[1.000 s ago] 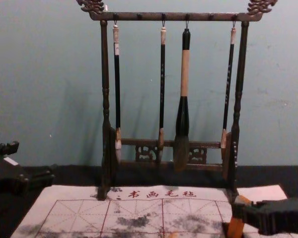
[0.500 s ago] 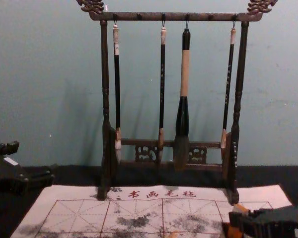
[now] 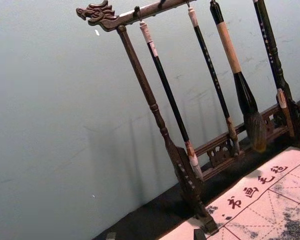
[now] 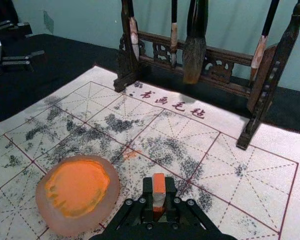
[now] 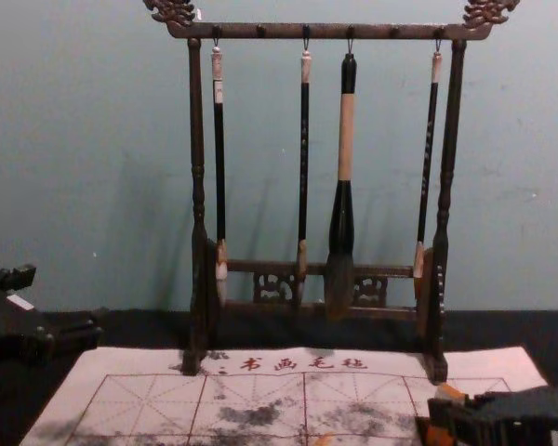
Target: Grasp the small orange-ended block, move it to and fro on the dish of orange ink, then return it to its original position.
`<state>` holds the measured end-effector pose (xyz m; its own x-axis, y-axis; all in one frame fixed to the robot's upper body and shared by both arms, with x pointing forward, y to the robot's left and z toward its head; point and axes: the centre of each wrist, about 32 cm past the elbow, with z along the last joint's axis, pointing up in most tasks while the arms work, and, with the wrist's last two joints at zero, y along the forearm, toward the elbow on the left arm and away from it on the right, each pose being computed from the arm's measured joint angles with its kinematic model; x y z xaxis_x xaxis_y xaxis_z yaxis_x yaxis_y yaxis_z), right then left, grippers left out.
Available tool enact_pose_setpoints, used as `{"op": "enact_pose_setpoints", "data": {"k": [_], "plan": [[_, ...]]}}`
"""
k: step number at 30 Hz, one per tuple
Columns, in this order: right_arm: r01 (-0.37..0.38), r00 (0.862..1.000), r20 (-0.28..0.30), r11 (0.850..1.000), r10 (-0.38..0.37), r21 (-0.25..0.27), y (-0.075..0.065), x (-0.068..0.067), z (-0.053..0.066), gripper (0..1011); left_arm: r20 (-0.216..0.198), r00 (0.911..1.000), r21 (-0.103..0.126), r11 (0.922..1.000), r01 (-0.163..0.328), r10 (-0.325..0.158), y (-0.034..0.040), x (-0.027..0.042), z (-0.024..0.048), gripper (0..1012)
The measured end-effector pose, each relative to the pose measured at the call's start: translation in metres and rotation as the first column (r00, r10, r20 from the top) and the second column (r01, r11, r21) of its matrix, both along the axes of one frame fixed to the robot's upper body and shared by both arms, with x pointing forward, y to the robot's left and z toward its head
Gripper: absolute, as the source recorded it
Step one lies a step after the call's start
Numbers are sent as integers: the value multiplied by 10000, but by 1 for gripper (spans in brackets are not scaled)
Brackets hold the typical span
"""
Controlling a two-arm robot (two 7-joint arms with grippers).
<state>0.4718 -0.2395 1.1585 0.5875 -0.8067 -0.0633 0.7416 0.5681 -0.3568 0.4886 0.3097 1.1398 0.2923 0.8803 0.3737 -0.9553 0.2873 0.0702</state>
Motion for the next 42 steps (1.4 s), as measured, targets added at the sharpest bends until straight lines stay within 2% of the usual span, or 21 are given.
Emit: {"op": "enact_pose_setpoints", "data": {"k": [4, 5, 6, 17, 18, 22, 24, 25, 26, 31, 33, 39, 42], "plan": [[3, 10000, -3, 10000, -3, 7, -1, 0, 1, 138, -1, 10000, 1, 10000, 1, -1, 0, 0, 0, 1001], [4, 10000, -4, 10000, -4, 11, -2, 0, 2, 184, -1, 10000, 1, 10000, 1, -1, 0, 0, 0, 1001], [4, 10000, -4, 10000, -4, 11, -2, 0, 2, 184, -1, 10000, 1, 10000, 0, 0, 0, 0, 0, 1001], [9, 10000, -9, 10000, -9, 33, -2, 1, 6, 544, 0, 10000, 1, 10000, 0, 0, 0, 0, 0, 1001], [8, 10000, -9, 10000, -8, 34, -2, 1, 7, 607, 0, 10000, 1, 10000, 0, 0, 0, 0, 0, 1001], [8, 10000, -13, 10000, -8, 35, -2, 1, 7, 681, 0, 10000, 1, 10000, 0, 0, 0, 0, 0, 1001], [8, 10000, -15, 10000, -8, 37, -2, 1, 7, 787, 0, 10000, 1, 10000, 0, 0, 0, 0, 0, 1002], [8, 10000, -15, 10000, -8, 37, -2, 1, 7, 787, 0, 10000, 1, 10000, 0, 0, 0, 0, 0, 1001], [8, 10000, -15, 10000, -8, 39, -2, 1, 7, 842, 0, 10000, 1, 10000, 0, 0, 0, 0, 0, 1001], [8, 10000, -16, 10000, -8, 43, -2, 1, 7, 972, 0, 10000, 1, 10000, 0, 0, 0, 0, 0, 1001], [8, 10000, -16, 10000, -8, 42, -2, 1, 7, 1003, 0, 10000, 0, 10000, 0, 0, 0, 0, 0, 1001], [8, 10000, -12, 10000, -8, 44, -2, 1, 7, 1002, 0, 10000, 1, 10000, 0, 0, 0, 0, 0, 1001], [82, 9992, 399, 9994, -96, 345, -9, -18, 23, 1002, -1, 10000, 0, 10000, 0, 0, 0, 0, 0, 1001]]}}
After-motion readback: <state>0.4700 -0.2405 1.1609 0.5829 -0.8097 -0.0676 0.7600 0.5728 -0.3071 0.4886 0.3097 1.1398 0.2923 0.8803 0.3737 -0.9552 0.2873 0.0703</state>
